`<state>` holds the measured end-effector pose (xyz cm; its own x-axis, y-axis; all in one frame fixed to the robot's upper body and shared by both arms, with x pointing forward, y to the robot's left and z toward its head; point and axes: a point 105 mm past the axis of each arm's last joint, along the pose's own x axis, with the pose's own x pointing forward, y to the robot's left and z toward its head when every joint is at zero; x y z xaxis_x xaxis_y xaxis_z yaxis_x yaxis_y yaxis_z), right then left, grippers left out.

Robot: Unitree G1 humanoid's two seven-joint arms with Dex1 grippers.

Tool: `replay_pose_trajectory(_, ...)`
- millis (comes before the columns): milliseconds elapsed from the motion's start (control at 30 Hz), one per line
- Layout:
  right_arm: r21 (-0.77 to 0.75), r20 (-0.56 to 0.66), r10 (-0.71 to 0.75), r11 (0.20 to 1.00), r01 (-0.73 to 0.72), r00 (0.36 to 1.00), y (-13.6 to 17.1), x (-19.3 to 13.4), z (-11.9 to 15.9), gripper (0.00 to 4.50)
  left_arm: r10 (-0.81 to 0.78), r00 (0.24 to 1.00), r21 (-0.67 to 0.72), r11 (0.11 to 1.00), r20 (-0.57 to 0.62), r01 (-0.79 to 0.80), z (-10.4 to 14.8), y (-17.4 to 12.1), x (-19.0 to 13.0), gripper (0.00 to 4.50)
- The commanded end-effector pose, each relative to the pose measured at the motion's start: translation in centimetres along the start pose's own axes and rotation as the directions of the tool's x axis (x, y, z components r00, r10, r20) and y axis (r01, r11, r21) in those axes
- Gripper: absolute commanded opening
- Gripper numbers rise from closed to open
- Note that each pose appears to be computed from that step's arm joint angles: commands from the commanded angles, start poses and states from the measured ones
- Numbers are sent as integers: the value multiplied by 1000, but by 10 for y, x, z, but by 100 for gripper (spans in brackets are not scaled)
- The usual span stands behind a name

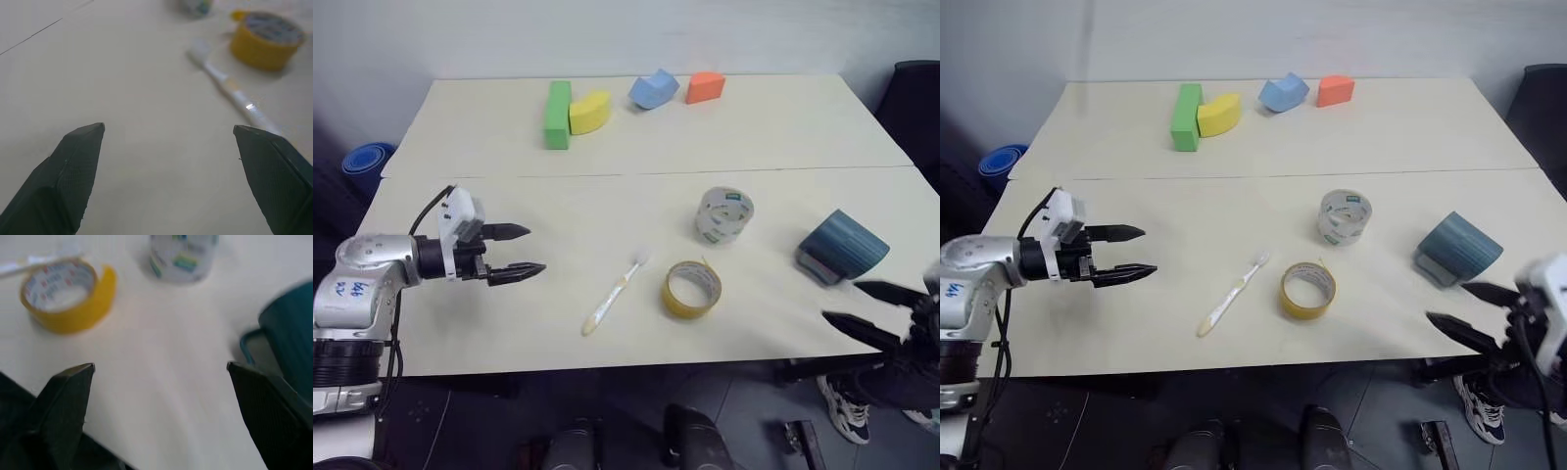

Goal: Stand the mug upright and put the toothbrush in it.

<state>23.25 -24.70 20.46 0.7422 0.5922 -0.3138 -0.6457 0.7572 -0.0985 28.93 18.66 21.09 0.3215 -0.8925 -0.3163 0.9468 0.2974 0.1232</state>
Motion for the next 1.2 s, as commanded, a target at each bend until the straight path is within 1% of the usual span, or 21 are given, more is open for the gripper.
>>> replay_pose_trajectory(33, 37, -20, 46, 998, -45, 999, 19, 31, 14, 450, -252, 968, 68, 966, 0, 251, 38, -43, 7, 447)
replay_pose_trajectory(100, 66, -31, 53, 997, -51, 998, 24, 47, 18, 450, -325, 945, 85, 942, -20, 326, 47, -55, 11, 447)
replay_pose_trajectory(167, 57, -27, 78, 996, -76, 997, 33, 63, 23, 450, -367, 928, 112, 922, -58, 372, 49, -62, 13, 447)
replay_pose_trajectory(233, 54, -74, 93, 995, -89, 993, 42, 82, 18, 450, -401, 911, 140, 901, -95, 411, 49, -67, 16, 447)
replay_pose_trajectory(300, 79, -131, 84, 994, -74, 988, 44, 96, 7, 450, -407, 908, 164, 893, -104, 419, 49, -65, 20, 447)
replay_pose_trajectory(467, 96, -220, 28, 995, -7, 975, 38, 112, -11, 450, -392, 915, 211, 890, -97, 404, 52, -59, 25, 447)
replay_pose_trajectory(567, 96, -254, 15, 995, 10, 967, 35, 119, -20, 393, -392, 916, 227, 887, -88, 402, 54, -58, 27, 450)
replay_pose_trajectory(667, 81, -275, -11, 996, 34, 961, 30, 124, -28, 292, -390, 917, 235, 887, -81, 397, 56, -57, 28, 450)
replay_pose_trajectory(733, 72, -278, -19, 997, 41, 961, 28, 126, -31, 215, -383, 920, 241, 888, -77, 390, 57, -55, 28, 450)
replay_pose_trajectory(767, 71, -276, -20, 997, 41, 961, 28, 127, -31, 189, -380, 922, 244, 889, -76, 387, 57, -54, 28, 450)
replay_pose_trajectory(800, 75, -272, -22, 996, 44, 962, 28, 127, -31, 139, -378, 923, 248, 890, -74, 384, 58, -54, 28, 450)
replay_pose_trajectory(833, 76, -269, -24, 996, 46, 963, 27, 128, -31, 118, -376, 924, 251, 890, -72, 382, 58, -53, 28, 450)
replay_pose_trajectory(900, 80, -254, -27, 996, 49, 967, 27, 127, -28, 45, -374, 925, 255, 890, -68, 379, 59, -51, 29, 450)
replay_pose_trajectory(933, 84, -243, -29, 995, 50, 970, 27, 126, -24, 20, -372, 926, 255, 891, -65, 376, 59, -50, 29, 450)
replay_pose_trajectory(967, 94, -230, -28, 994, 50, 973, 27, 124, -20, 5, -369, 927, 255, 892, -62, 373, 59, -49, 30, 450)
replay_pose_trajectory(1033, 125, -182, -27, 991, 50, 983, 26, 115, -7, 5, -363, 930, 251, 897, -56, 365, 58, -45, 30, 450)
replay_pose_trajectory(1100, 160, -127, -35, 986, 55, 991, 23, 100, 7, 5, -358, 932, 245, 901, -50, 359, 56, -42, 31, 450)
replay_pose_trajectory(1167, 199, -57, -57, 978, 67, 997, 14, 71, 26, 5, -360, 932, 242, 901, -48, 360, 54, -40, 32, 450)
replay_pose_trajectory(1200, 216, -12, -90, 972, 91, 996, 6, 53, 36, 5, -363, 930, 242, 900, -48, 364, 53, -39, 33, 450)
